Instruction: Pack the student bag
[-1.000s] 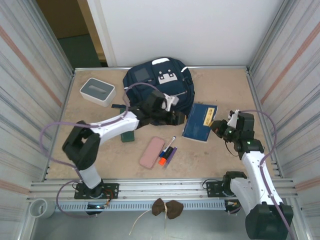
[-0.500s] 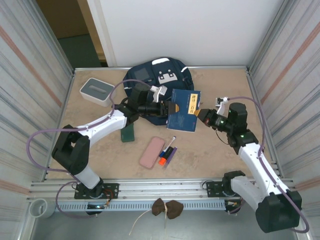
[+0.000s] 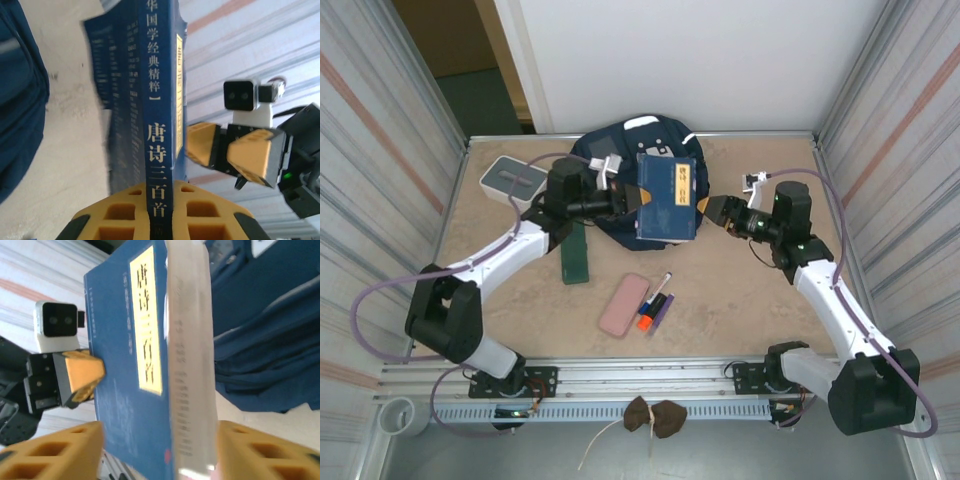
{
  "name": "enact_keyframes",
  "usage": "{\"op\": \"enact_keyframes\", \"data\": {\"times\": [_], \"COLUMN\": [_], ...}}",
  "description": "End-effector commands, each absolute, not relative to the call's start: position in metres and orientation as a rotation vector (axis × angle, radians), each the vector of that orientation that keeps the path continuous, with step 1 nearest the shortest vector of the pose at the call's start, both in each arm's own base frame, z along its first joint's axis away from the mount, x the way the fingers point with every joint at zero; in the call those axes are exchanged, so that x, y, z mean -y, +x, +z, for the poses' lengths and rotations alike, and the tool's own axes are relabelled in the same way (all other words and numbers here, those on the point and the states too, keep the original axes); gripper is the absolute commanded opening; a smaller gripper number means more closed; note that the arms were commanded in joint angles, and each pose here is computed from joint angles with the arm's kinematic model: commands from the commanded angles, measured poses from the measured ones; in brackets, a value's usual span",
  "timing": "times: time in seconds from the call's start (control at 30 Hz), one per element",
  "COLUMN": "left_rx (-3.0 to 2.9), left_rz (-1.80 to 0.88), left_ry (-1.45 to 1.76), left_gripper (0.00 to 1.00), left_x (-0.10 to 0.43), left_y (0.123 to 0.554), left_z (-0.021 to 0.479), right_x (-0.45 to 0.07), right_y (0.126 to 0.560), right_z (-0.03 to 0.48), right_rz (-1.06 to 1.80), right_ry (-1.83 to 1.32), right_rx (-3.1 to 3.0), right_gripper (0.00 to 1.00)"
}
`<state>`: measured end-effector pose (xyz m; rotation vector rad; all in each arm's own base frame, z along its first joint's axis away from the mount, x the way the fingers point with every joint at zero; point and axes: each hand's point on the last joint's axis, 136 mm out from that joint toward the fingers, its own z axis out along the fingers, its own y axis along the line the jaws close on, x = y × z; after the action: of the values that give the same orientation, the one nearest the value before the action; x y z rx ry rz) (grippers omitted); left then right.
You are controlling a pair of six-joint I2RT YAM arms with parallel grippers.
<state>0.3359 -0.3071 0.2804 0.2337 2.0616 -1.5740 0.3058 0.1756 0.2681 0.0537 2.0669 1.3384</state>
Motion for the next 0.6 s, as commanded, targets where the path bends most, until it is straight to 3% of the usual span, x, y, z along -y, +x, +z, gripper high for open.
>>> {"op": "enact_keyframes", "data": {"times": [0.0, 0.1, 0.3, 0.47, 0.57], "left_rx": [-1.864, -1.793, -1.72, -1.689, -1.693], "left_rz": [-1.642, -1.667, -1.705, -1.753, -1.76], "left_ry": [0.278, 0.261, 0.29, 0.273, 0.239], "left_gripper": [0.0, 0.0, 0.0, 0.0, 0.0], "left_x": [0.295, 0.285, 0.281, 0.28, 0.279], "left_y": [0.329, 0.329, 0.322, 0.323, 0.329], "left_z": [0.338, 0.359, 0.383, 0.39, 0.387], "right_x": [-0.196, -0.212, -0.244, -0.26, -0.26], "right_y": [0.301, 0.302, 0.306, 0.313, 0.315], "right_z": [0.292, 0.3, 0.326, 0.343, 0.356], "right_rz": [1.415, 1.446, 1.606, 1.71, 1.763], "right_ry": [-0.077, -0.128, -0.206, -0.222, -0.215], "right_rx": [-1.996, -1.969, -1.836, -1.736, -1.656], "right_gripper": [0.77, 0.9, 0.99, 0.99, 0.87]}}
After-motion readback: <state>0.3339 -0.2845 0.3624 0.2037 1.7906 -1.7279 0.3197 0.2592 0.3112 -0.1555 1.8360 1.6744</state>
